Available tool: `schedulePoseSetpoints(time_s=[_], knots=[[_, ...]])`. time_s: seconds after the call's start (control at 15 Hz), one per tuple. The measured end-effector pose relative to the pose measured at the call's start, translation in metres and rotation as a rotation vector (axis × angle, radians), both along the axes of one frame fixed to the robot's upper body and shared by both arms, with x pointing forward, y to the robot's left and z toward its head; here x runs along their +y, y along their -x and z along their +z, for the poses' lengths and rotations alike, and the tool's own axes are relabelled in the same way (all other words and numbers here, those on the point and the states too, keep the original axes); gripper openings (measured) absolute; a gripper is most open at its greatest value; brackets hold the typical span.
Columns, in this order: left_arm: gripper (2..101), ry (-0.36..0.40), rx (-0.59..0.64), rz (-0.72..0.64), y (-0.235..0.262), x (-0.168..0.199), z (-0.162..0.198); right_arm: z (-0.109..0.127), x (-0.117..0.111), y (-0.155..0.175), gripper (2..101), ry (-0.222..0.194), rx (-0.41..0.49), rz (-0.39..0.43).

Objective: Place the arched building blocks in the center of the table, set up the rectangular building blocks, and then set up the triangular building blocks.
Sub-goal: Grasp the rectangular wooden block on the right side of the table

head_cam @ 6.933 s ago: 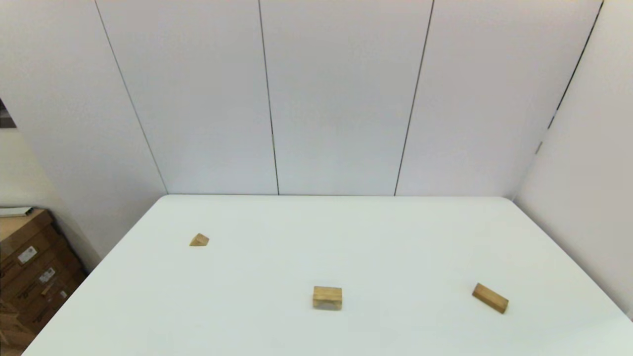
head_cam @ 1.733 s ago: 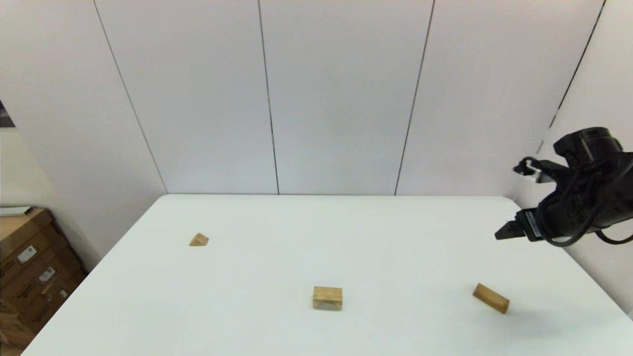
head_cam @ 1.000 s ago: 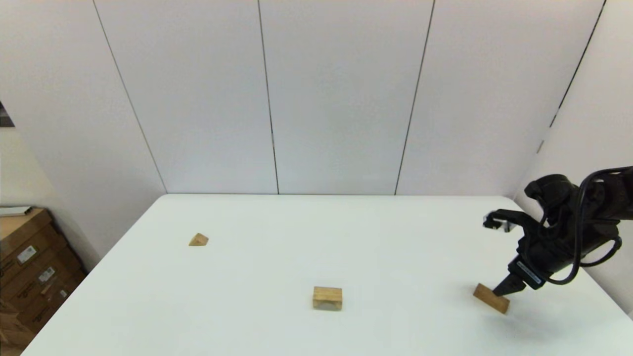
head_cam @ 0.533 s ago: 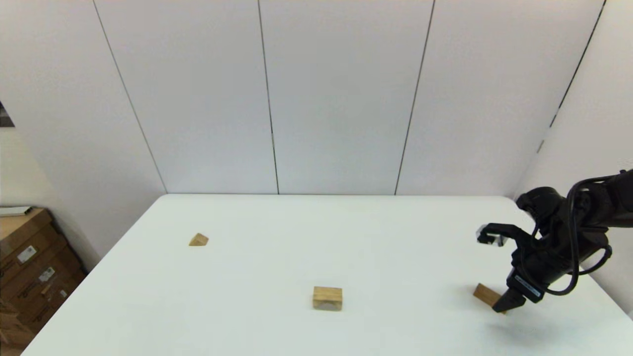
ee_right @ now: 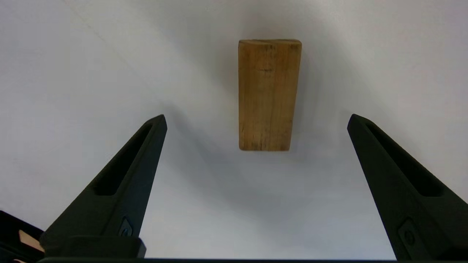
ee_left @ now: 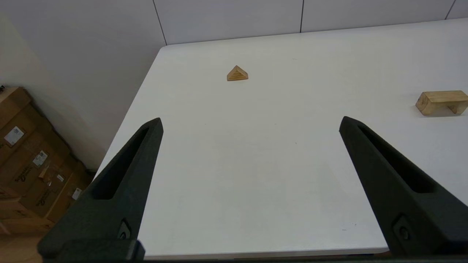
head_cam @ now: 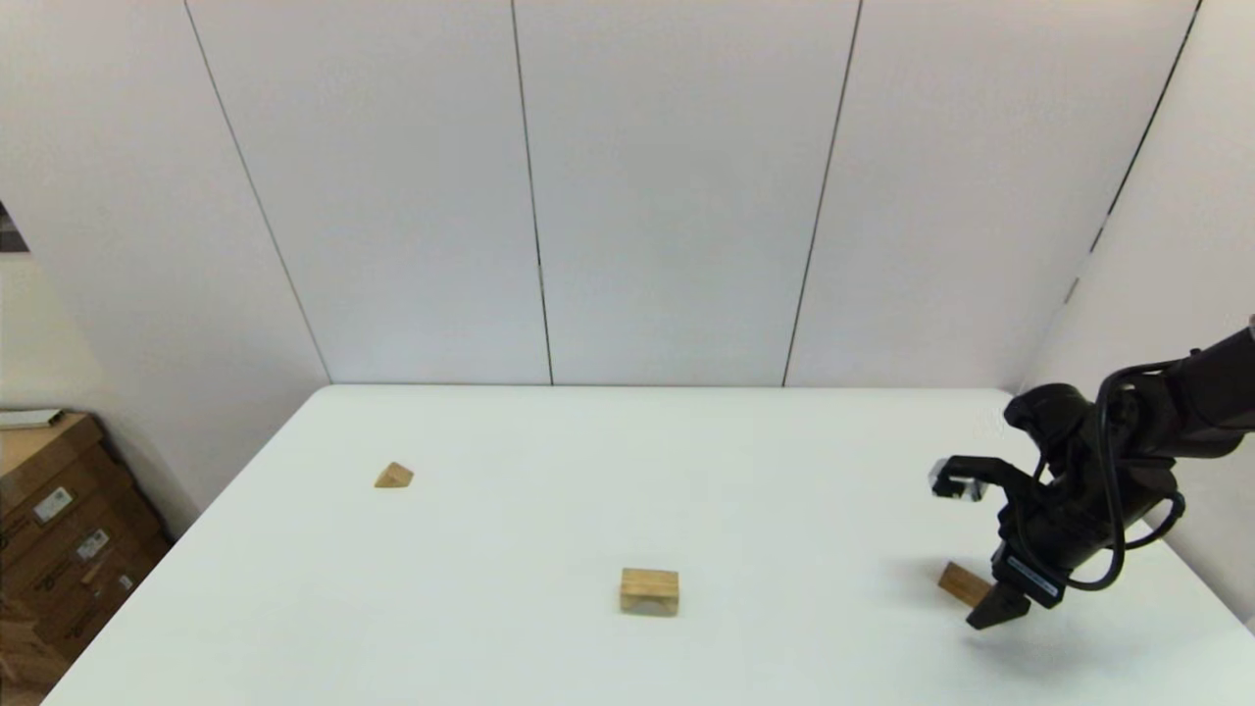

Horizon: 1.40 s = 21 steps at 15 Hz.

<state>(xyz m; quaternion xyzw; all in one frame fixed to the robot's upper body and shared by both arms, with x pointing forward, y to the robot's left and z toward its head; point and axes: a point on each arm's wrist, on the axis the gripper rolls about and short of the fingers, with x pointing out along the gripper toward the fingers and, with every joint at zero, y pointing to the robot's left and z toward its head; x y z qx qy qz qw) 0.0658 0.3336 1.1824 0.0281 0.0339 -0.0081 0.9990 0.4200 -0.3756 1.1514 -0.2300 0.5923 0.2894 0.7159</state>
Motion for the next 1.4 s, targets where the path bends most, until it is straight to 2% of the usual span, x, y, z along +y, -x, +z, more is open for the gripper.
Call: schedulePoseSetpoints(time_s=[0.47,1.4], knots=[[97.8,0.0,0.0,0.0,0.0,0.0,0.0,-0.006,0.012,-0.007,98.0,0.005,0.002,0.036],[97.8,0.0,0.0,0.0,0.0,0.0,0.0,-0.016,0.008,-0.021,98.0,0.048,-0.016,0.023]])
